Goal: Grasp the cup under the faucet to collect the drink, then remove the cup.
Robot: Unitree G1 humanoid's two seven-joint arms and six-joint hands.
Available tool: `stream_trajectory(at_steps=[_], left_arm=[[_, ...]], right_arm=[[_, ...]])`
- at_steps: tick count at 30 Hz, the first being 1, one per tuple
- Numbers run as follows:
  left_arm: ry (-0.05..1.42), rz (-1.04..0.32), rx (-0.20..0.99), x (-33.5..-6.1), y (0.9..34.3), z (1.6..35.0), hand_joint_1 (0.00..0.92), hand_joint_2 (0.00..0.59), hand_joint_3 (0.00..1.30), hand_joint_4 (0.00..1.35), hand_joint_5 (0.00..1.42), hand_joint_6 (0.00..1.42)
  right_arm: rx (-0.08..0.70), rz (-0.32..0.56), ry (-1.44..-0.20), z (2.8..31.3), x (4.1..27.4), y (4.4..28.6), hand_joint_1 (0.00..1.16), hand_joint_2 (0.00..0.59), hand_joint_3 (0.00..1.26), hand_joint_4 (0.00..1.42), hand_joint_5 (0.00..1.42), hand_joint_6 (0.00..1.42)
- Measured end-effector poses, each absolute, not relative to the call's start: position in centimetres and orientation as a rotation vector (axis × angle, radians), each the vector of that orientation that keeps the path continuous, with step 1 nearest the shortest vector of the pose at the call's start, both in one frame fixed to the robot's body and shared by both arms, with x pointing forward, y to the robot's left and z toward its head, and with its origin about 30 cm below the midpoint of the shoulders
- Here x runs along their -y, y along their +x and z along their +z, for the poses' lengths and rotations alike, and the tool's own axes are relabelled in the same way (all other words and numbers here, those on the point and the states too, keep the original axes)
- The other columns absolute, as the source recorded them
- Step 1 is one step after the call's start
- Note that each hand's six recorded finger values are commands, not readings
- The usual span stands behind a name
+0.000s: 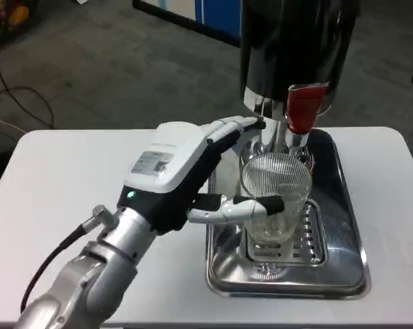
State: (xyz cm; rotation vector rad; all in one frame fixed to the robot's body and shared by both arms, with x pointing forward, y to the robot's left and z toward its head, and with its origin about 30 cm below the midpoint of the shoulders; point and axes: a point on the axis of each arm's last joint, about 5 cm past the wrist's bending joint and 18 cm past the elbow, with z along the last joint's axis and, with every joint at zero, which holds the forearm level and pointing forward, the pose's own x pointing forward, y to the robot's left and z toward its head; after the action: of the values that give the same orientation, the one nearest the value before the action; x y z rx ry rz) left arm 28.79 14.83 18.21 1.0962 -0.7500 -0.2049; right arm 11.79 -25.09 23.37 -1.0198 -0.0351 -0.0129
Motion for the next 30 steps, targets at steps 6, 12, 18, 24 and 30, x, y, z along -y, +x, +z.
stream_trajectory(at_steps=[6,12,18,24,30], left_arm=[[1.029,-0.173,0.766,-15.8,26.9,18.5,0.128,0.101,0.34,0.28,0.38,0.55],[0.959,-0.125,0.823,-17.1,24.6,19.8,0.095,0.117,0.38,0.34,0.42,0.57],[0.862,-0.12,0.877,-17.9,23.2,21.8,0.059,0.126,0.38,0.41,0.46,0.49],[0.657,-0.317,0.827,-18.2,23.4,24.9,0.0,0.126,0.3,0.24,0.34,0.39],[0.451,-0.583,0.756,-17.3,24.4,29.1,0.0,0.132,0.25,0.19,0.29,0.31]], right_arm=[[0.044,-0.017,-1.006,23.3,25.0,11.8,0.33,0.44,0.18,0.08,0.08,0.0],[0.05,-0.021,-0.986,23.2,24.9,11.8,0.33,0.439,0.18,0.09,0.1,0.0],[0.05,-0.004,-0.963,22.9,24.5,11.9,0.33,0.439,0.18,0.09,0.1,0.0],[0.065,0.022,-0.951,22.6,23.8,11.9,0.33,0.439,0.18,0.09,0.1,0.0],[0.086,0.033,-0.947,22.7,23.3,11.9,0.33,0.439,0.18,0.09,0.1,0.0]])
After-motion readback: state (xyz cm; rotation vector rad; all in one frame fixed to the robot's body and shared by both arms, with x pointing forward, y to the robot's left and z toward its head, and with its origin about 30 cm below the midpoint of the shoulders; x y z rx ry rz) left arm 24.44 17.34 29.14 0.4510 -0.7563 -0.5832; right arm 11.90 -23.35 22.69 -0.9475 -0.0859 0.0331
